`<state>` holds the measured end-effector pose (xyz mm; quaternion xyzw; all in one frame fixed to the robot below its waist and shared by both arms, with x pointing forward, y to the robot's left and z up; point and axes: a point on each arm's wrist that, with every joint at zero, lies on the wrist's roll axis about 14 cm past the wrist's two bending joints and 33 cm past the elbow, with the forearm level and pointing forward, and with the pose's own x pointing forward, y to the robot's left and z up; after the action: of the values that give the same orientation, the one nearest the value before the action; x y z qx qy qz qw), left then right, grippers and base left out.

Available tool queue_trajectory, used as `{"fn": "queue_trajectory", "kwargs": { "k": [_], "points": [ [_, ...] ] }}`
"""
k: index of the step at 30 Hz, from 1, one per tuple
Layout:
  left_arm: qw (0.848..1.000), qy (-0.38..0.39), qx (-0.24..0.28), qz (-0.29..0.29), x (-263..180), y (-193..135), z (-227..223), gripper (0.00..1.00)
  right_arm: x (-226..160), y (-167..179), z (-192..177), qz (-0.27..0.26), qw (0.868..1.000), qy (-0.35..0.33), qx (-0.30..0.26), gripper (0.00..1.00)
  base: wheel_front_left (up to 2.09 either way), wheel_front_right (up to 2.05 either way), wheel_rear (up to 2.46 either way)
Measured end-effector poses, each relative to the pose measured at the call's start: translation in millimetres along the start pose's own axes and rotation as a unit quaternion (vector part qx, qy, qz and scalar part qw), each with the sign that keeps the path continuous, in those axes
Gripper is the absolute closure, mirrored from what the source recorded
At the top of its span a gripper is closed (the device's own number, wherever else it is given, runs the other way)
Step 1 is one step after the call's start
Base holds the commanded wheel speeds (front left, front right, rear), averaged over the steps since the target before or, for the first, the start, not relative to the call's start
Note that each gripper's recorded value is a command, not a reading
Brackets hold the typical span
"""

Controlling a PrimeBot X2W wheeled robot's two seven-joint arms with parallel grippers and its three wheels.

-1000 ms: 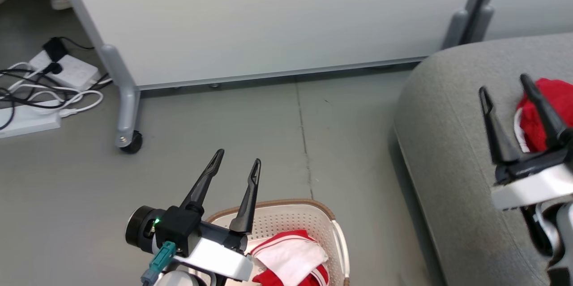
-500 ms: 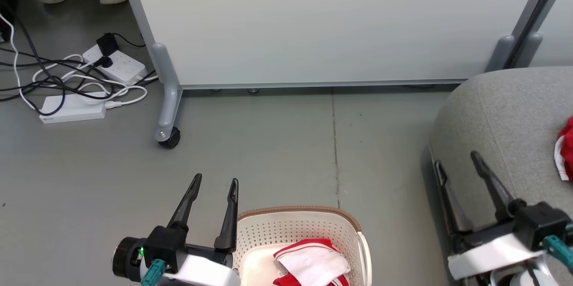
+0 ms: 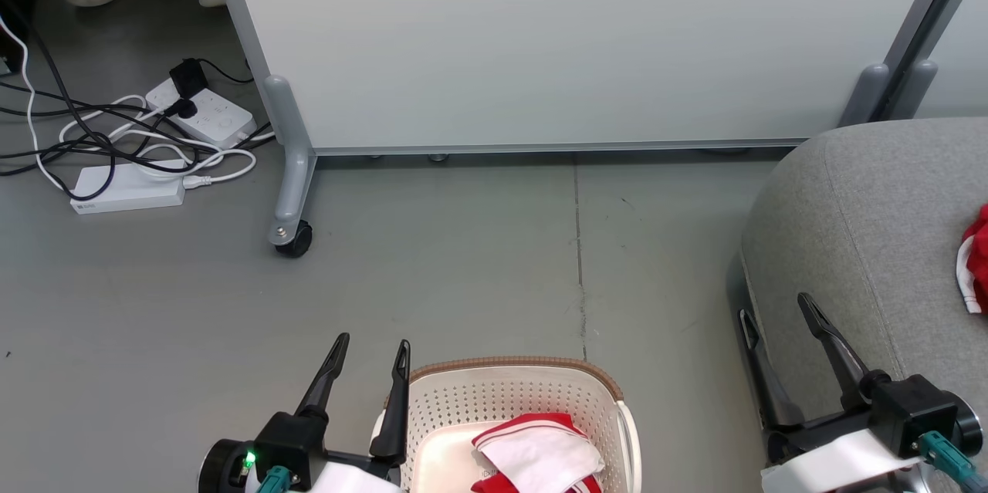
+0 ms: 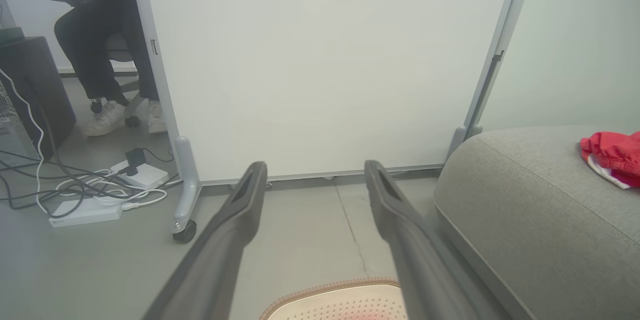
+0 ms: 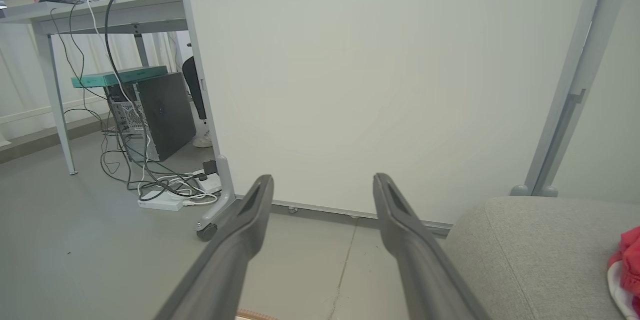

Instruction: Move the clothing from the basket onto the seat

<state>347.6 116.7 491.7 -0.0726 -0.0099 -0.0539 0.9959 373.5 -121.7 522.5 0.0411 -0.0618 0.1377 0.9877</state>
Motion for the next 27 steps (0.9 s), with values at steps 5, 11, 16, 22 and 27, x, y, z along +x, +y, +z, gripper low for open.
{"fn": "queue_trajectory", "kwargs": {
  "k": [5, 11, 16, 22, 27],
  "points": [
    [1.0, 0.002, 0.0, -0.001, -1, -1, -1, 0.0, 0, 0, 1, -0.001, 1.0, -0.001, 0.0, 0.0, 0.0, 0.0, 0.0],
    [1.0, 0.005, -0.002, -0.007, -2, -3, -3, 0.0, 1, 0, 0, 0.0, 1.0, 0.0, 0.001, 0.0, 0.0, 0.0, 0.0],
    [1.0, 0.008, -0.002, -0.008, -2, -3, -5, 0.0, 2, 0, 0, 0.001, 1.0, 0.0, -0.003, 0.0, 0.0, 0.0, 0.0],
    [1.0, 0.012, -0.002, -0.009, -3, -4, -8, 0.0, 3, -1, 0, 0.003, 1.0, 0.0, -0.008, 0.0, 0.0, 0.0, 0.0],
    [1.0, 0.024, -0.001, -0.016, -2, -8, -15, 0.0, 3, -10, -5, -0.007, 1.0, 0.008, -0.017, 0.0, 0.0, 0.0, 0.0]
  ]
}}
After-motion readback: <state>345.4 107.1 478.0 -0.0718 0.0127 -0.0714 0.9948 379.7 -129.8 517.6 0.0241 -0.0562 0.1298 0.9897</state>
